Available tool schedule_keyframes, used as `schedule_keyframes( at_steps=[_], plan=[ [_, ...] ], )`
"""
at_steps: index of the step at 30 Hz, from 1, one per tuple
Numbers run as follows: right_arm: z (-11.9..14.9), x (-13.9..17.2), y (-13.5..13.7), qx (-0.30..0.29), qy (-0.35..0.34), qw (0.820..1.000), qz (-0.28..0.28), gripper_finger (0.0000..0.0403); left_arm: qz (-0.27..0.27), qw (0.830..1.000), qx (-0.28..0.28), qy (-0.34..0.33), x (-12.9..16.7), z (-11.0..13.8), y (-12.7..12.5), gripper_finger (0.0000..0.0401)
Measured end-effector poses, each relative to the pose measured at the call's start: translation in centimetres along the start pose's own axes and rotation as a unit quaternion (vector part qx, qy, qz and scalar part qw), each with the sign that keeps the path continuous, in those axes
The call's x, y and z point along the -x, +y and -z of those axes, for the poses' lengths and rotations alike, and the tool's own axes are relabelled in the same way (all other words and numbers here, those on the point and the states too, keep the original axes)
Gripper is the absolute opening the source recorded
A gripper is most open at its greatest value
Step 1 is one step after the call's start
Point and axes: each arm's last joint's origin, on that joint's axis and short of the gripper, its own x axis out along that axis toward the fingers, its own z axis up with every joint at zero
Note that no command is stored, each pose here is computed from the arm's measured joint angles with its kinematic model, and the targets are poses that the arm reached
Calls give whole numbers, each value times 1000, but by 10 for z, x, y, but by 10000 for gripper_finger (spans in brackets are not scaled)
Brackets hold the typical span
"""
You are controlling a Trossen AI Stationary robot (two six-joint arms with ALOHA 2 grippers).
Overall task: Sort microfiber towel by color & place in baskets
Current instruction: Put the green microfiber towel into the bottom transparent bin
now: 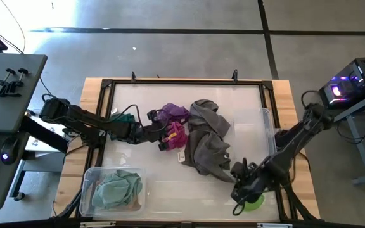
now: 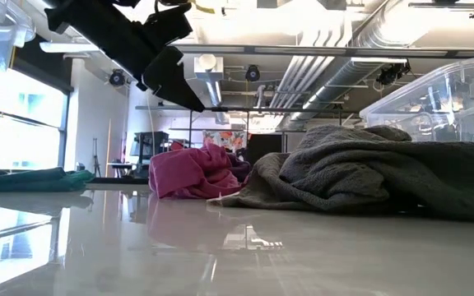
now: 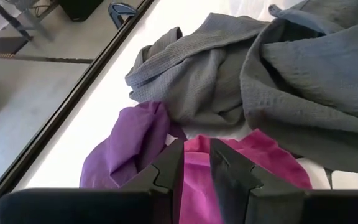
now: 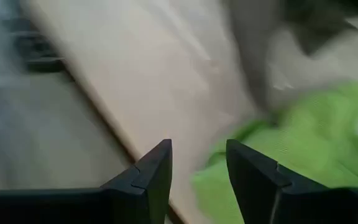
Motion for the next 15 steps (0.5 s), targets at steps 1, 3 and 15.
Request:
schedule_keyframes(
  at_steps=[1,3,15],
  plan=[
    [2,-7,-1,-17,6,1000,24,141,1,1000,-1,0,0,0,0,66],
    [7,-22,-3,-42,29,996,70,139,1,1000,-6,-1,1,0,-1,66],
    [23,-69,-12,-94,136,961,223,145,2,1000,11,-3,1,-1,-1,66]
  ],
)
